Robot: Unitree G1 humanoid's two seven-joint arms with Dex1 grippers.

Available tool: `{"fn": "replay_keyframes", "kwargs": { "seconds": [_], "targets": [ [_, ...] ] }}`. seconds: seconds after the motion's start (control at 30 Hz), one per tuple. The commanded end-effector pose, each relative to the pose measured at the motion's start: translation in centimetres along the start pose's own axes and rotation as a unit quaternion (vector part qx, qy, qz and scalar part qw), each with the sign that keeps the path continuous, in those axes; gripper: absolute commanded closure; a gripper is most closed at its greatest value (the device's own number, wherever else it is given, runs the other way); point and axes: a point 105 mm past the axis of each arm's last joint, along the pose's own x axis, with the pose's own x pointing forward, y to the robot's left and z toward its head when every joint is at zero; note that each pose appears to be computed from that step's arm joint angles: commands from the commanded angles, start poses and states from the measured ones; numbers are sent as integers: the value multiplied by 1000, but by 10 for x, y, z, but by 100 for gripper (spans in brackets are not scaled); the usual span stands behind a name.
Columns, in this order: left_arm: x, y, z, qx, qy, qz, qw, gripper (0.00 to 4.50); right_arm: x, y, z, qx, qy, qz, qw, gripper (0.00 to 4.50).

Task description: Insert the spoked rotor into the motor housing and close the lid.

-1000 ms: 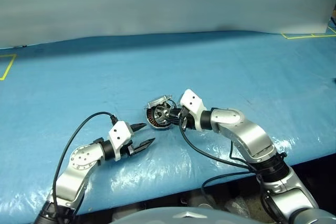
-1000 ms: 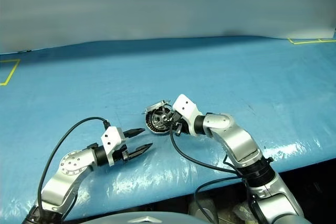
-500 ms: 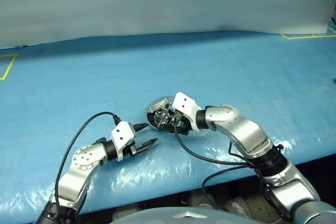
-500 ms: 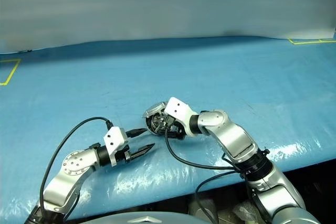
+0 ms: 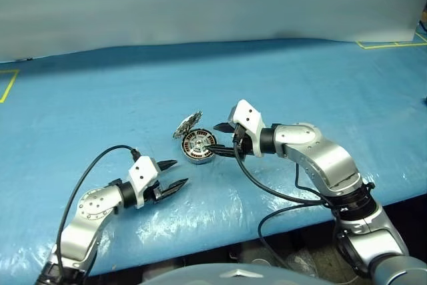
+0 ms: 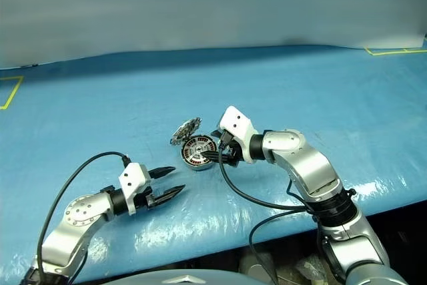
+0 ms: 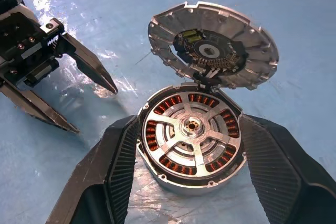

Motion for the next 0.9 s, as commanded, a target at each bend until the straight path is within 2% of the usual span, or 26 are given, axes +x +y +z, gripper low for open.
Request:
{"fn": "replay_keyframes", "kwargs": {
  "seconds": [0.03,0.27,0.37,0.57,0.73,0.9],
  "targets": [
    [-5,7,13,19,-18,19,999,158,-1,1,9,-9,-25,-4,1000,131],
    [8,3,28,24,-53,20,998,158,8,5,12,-11,-52,-19,998,131],
    [13,0,30,21,-60,18,998,158,14,13,0,0,-49,-21,999,194],
    [11,4,30,20,-61,30,997,158,28,13,-7,28,-65,-37,997,390],
    [7,16,38,19,-76,54,995,158,39,14,-5,43,-80,-32,995,390],
    [3,25,44,4,-93,81,992,158,55,-8,-28,80,-53,-83,992,390]
  ]
}}
